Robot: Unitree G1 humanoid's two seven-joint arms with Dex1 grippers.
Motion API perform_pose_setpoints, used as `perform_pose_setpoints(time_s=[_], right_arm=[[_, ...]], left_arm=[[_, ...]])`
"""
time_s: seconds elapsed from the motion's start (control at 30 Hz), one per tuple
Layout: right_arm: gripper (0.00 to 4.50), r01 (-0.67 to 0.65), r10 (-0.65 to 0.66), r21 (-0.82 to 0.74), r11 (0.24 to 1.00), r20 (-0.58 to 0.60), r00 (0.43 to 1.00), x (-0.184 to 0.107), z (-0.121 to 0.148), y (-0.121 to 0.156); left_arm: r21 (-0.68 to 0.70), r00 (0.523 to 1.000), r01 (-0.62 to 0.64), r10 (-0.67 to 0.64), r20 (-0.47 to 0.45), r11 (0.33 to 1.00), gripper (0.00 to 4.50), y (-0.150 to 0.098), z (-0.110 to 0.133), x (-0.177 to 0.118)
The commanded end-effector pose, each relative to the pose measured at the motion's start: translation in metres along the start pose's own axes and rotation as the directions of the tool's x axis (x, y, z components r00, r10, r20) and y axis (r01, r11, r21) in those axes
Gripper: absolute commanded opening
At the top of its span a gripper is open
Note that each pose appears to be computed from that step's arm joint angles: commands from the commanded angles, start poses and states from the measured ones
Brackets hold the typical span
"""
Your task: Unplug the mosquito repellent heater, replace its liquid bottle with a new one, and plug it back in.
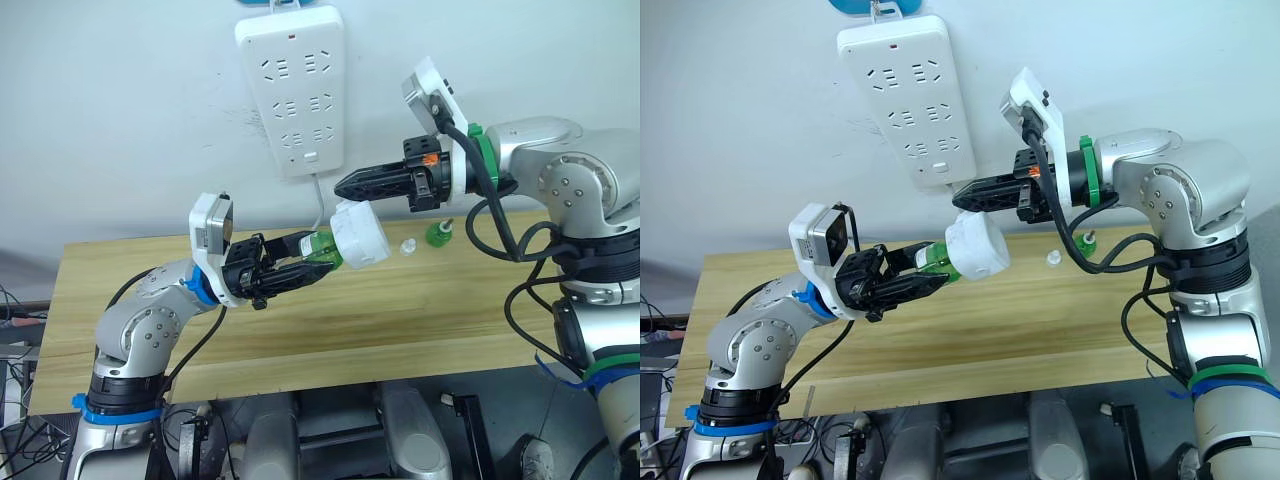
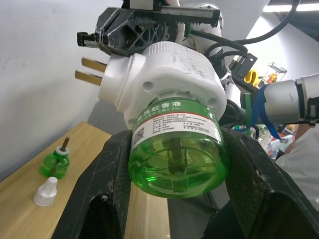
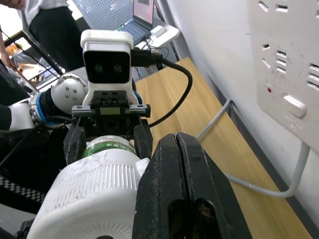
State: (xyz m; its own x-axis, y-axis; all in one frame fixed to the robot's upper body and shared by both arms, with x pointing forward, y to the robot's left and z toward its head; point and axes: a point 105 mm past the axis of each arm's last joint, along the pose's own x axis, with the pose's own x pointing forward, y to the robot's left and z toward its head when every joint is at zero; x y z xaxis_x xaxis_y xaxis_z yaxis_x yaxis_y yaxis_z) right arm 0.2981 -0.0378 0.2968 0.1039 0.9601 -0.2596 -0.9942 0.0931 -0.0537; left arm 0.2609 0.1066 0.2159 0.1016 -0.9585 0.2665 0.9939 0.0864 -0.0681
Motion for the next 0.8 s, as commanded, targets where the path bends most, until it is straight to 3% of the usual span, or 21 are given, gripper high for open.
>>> perform_pose_setpoints(time_s=[0.03,0.8], right_arm=[[0.01,-0.066,0.066,0.004,0.998,0.010,0.998,0.008,0.003,0.012],[0.01,-0.033,0.038,0.062,0.998,-0.073,0.997,0.004,-0.018,0.009]], left_arm=[[0.074,0.997,0.033,-0.038,0.062,0.997,2.25,-0.010,0.018,0.003],[0.084,0.994,0.018,-0.026,0.104,0.996,2.25,-0.008,0.027,0.005]])
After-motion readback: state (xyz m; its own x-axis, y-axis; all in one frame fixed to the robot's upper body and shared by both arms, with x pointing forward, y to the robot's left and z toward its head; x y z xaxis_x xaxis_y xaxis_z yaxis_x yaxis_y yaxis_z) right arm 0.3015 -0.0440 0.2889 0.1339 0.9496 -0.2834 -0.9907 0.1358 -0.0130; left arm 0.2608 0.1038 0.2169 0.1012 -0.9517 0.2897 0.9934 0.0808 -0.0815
